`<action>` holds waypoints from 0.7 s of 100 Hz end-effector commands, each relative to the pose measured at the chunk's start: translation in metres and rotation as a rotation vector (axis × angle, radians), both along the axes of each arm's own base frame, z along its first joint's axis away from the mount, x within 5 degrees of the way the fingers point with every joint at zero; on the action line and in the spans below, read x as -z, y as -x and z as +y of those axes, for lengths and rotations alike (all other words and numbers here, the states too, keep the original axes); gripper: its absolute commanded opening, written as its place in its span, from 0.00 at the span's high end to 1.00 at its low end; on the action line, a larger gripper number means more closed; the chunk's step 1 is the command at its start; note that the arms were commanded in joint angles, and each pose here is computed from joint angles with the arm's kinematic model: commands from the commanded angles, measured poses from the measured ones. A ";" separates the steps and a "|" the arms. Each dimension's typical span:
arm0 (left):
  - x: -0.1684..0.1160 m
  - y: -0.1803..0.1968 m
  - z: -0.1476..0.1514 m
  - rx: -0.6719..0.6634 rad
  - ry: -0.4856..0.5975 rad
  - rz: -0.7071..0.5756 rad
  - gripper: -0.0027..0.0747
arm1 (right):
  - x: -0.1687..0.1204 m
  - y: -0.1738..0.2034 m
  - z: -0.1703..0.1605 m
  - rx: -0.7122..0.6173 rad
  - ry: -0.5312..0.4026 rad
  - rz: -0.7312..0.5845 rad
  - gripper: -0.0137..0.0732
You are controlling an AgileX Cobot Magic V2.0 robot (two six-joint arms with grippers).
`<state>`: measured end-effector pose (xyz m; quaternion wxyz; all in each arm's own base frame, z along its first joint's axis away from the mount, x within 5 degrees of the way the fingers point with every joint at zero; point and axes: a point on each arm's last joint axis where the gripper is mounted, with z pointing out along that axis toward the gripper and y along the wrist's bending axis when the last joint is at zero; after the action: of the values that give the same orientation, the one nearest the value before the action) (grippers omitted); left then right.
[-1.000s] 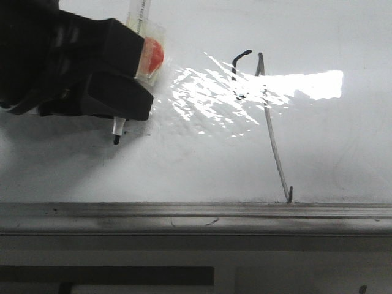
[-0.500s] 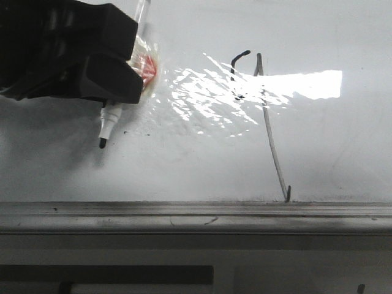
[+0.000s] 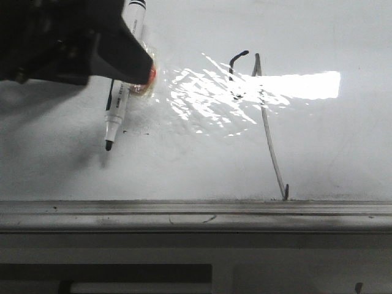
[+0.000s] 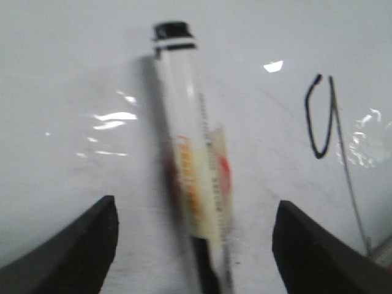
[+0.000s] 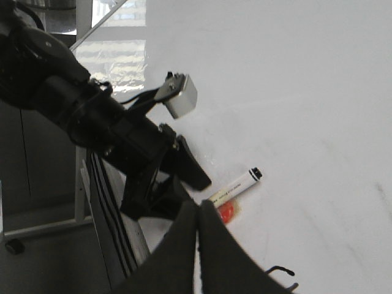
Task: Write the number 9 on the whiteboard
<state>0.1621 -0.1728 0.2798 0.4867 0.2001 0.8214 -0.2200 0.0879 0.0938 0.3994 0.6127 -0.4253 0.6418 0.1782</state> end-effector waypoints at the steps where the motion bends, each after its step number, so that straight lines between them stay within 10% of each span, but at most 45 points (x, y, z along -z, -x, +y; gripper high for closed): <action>1: -0.023 0.009 0.019 -0.078 0.047 -0.072 0.28 | -0.012 0.003 -0.006 0.024 -0.018 -0.070 0.91; 18: -0.042 0.044 0.052 -0.015 0.138 -0.189 0.35 | 0.002 0.016 -0.019 0.048 -0.071 -0.079 0.91; 40: -0.028 0.078 0.094 0.023 0.252 -0.254 0.98 | 0.056 0.029 -0.038 0.103 -0.035 -0.183 0.91; 70: -0.007 0.093 0.107 0.072 0.287 -0.268 0.99 | 0.080 0.037 -0.044 0.104 -0.035 -0.179 0.91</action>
<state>0.0719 -0.0628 0.2818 0.6091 0.1745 0.7114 -0.3042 0.0491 0.0505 0.3048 0.6442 -0.4207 0.6270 0.1220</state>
